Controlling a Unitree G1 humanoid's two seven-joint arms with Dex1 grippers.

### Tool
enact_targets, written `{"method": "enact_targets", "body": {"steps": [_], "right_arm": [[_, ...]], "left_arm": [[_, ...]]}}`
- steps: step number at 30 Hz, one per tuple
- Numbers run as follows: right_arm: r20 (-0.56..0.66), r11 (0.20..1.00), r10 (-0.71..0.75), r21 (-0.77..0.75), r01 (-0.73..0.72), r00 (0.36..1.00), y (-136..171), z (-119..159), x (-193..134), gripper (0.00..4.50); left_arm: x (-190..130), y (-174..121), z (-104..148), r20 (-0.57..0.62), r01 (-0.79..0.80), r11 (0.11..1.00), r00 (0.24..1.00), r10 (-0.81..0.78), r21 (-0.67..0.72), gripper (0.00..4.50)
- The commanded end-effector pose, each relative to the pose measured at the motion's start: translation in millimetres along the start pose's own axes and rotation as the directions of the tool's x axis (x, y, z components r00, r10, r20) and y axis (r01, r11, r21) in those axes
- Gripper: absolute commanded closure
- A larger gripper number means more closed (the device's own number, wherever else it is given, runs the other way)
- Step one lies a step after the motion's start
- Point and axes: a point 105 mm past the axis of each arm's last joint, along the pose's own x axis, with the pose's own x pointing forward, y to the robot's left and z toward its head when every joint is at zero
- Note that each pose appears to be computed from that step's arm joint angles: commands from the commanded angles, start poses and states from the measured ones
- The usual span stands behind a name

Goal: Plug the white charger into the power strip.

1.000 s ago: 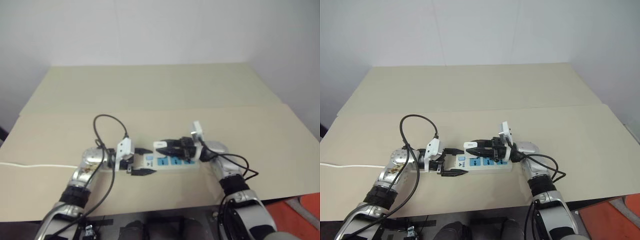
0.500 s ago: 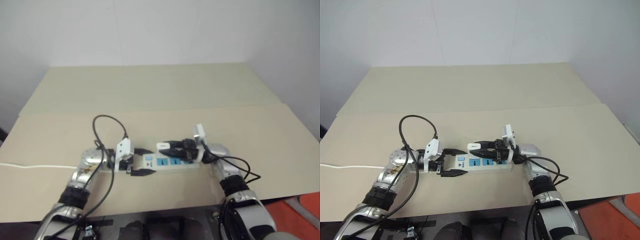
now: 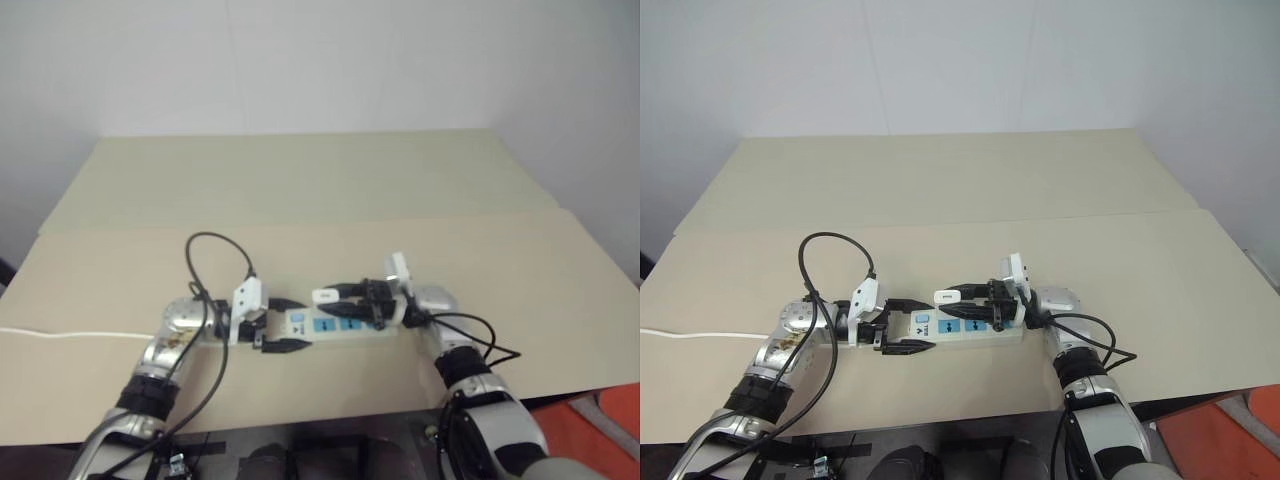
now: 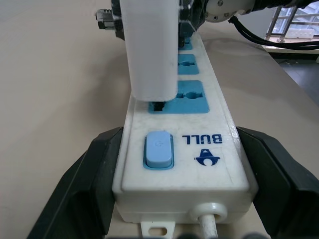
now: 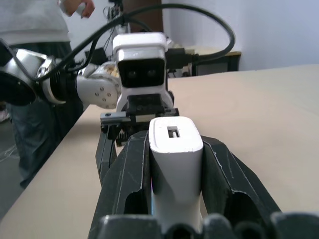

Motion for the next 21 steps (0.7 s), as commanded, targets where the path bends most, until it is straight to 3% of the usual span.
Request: {"method": "enact_targets", "body": {"steps": [1, 21], "right_arm": [[-0.079, 0.996, 0.024, 0.084, -0.017, 0.997, 8.5, -24.6, -5.6, 3.33], [-0.271, 0.993, -0.028, 0.101, 0.057, 0.962, -1.0, -44.8, -29.6, 3.33]], "left_arm": [[-2.8, -5.5, -11.4, -0.046, 0.012, 0.999, 0.999, -0.014, -0.037, 1.24], [0.1, -4.9, -10.0, -0.036, 0.023, 0.999, 0.999, -0.024, -0.038, 1.24]]}}
